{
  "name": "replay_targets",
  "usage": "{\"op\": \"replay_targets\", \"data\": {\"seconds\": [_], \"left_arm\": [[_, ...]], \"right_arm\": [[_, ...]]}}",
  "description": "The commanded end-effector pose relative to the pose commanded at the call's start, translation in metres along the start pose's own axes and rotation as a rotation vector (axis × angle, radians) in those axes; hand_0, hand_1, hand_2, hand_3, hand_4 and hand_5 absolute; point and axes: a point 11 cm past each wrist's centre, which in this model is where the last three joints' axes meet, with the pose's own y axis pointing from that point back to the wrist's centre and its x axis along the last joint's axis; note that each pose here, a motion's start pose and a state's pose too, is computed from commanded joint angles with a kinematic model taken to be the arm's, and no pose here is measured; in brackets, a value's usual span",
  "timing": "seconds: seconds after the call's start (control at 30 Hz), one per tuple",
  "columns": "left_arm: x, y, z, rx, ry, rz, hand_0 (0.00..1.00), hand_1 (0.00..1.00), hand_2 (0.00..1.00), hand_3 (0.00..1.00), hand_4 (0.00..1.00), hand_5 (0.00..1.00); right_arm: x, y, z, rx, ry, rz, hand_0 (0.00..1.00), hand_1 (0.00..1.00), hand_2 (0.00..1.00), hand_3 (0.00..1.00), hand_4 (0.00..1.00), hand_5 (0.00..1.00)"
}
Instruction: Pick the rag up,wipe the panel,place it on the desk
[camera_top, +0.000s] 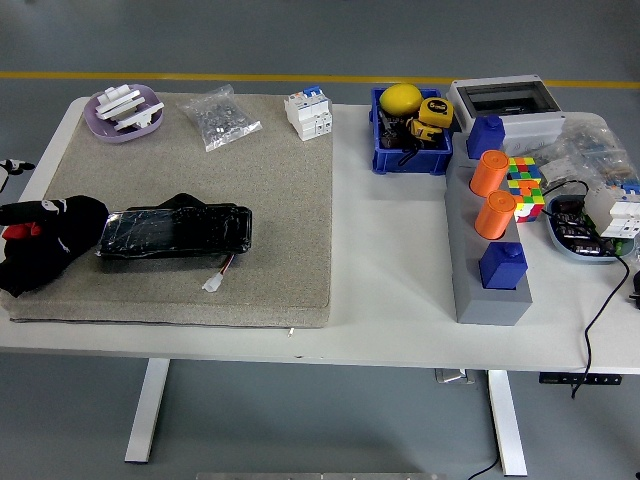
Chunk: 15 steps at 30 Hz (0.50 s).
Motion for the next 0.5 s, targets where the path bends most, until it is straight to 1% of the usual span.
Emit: {"op": "replay_targets", "data": {"seconds": [0.03, 0.1, 0.13, 0.23, 0.3, 0.33, 0.5], "left_arm": [[0.0019, 0.0002, -0.0001, -0.008, 0.018, 0.005, 0.852, 0.939, 0.945, 0.896, 0.998, 0.597], [0.0065, 0.0009, 0.0007, -0.041, 0.083, 0.019, 0.852, 0.939, 0.945, 0.896, 0.998, 0.597], [0.0080, 0.0013, 0.0011, -0.055, 0.110, 0.025, 0.848, 0.932, 0.926, 0.881, 0.998, 0.618], [0.0100, 0.0022, 0.0019, -0.093, 0.199, 0.041, 0.848, 0.932, 0.926, 0.881, 0.998, 0.618], [0.0094, 0.0026, 0.0015, -0.111, 0.254, 0.050, 0.848, 0.932, 0.926, 0.881, 0.998, 0.618], [0.0087, 0.0027, 0.0014, -0.118, 0.278, 0.052, 0.838, 0.907, 0.886, 0.852, 0.998, 0.633], [0.0043, 0.0039, 0.0035, -0.161, 0.416, 0.070, 0.838, 0.907, 0.886, 0.852, 0.998, 0.633]], "right_arm": [[0.0001, 0.0000, 0.0003, -0.001, 0.001, 0.000, 0.742, 0.542, 0.660, 0.626, 0.998, 0.617], [0.0009, 0.0001, 0.0010, -0.004, 0.004, 0.001, 0.742, 0.542, 0.660, 0.626, 0.998, 0.617], [0.0012, 0.0002, 0.0011, -0.005, 0.006, 0.001, 0.742, 0.543, 0.659, 0.625, 0.998, 0.617], [0.0013, 0.0002, 0.0017, -0.008, 0.011, 0.001, 0.742, 0.543, 0.659, 0.625, 0.998, 0.617], [0.0006, 0.0001, 0.0018, -0.009, 0.015, 0.001, 0.742, 0.543, 0.659, 0.625, 0.998, 0.617], [0.0004, 0.0001, 0.0018, -0.009, 0.016, 0.001, 0.741, 0.543, 0.659, 0.625, 0.998, 0.618], [-0.0034, -0.0005, 0.0031, -0.013, 0.024, -0.004, 0.741, 0.543, 0.659, 0.625, 0.998, 0.618]]}}
